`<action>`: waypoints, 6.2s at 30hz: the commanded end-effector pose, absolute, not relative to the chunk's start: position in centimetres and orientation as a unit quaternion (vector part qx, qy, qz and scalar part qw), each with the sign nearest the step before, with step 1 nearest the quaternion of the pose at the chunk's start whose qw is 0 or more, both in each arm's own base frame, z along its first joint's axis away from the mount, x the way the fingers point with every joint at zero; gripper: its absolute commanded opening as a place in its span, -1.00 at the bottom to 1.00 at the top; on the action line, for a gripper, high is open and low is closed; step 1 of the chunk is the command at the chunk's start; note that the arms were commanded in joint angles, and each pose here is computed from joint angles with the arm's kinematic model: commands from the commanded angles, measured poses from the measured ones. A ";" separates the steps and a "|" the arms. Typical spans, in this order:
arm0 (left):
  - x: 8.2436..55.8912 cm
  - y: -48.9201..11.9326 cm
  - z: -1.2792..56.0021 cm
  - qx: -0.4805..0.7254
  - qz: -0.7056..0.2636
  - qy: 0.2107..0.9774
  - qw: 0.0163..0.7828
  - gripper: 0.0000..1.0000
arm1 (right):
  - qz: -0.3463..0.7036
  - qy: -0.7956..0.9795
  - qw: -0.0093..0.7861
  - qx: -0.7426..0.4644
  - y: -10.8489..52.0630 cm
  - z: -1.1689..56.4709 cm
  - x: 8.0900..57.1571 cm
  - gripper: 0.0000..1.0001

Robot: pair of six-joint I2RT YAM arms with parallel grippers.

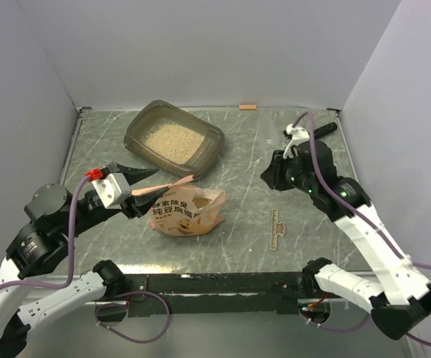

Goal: Fill the litter box with clean litter

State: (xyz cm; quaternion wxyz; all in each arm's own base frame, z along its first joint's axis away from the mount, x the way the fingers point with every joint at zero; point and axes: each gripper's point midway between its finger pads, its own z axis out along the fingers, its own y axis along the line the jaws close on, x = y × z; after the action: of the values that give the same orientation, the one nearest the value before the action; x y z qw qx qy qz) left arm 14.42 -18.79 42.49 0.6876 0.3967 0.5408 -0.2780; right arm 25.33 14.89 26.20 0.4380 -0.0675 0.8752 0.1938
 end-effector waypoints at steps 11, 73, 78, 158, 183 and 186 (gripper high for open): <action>11.1 -19.5 42.8 0.424 -0.344 0.507 0.667 0.16 | 0.420 0.709 0.293 -0.485 24.9 32.2 8.5 -1.00; 9.0 -21.9 39.5 0.482 -0.410 0.539 0.556 -0.23 | 0.372 0.656 0.311 -0.578 27.3 32.7 4.7 -1.00; 8.9 -22.0 39.7 0.482 -0.414 0.536 0.555 -0.51 | 0.372 0.656 0.304 -0.582 27.5 32.3 4.5 -1.00; 20.2 -19.2 36.9 0.255 -0.535 0.620 0.514 -0.98 | 0.550 0.576 0.546 -0.259 24.4 33.3 22.4 0.79; 20.5 -19.0 36.8 0.211 -0.555 0.630 0.500 -0.98 | 0.601 0.505 0.531 -0.318 26.7 34.8 16.5 0.77; 20.5 -18.9 36.9 0.209 -0.554 0.630 0.503 -0.99 | 0.602 0.500 0.532 -0.323 27.1 35.2 16.2 0.77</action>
State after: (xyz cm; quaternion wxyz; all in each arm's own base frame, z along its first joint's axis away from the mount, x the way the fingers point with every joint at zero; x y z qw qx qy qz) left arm 20.76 -19.15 34.37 0.4731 0.1986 0.6501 -0.5605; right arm 16.49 26.87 32.37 0.4933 -0.3053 0.5396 0.6101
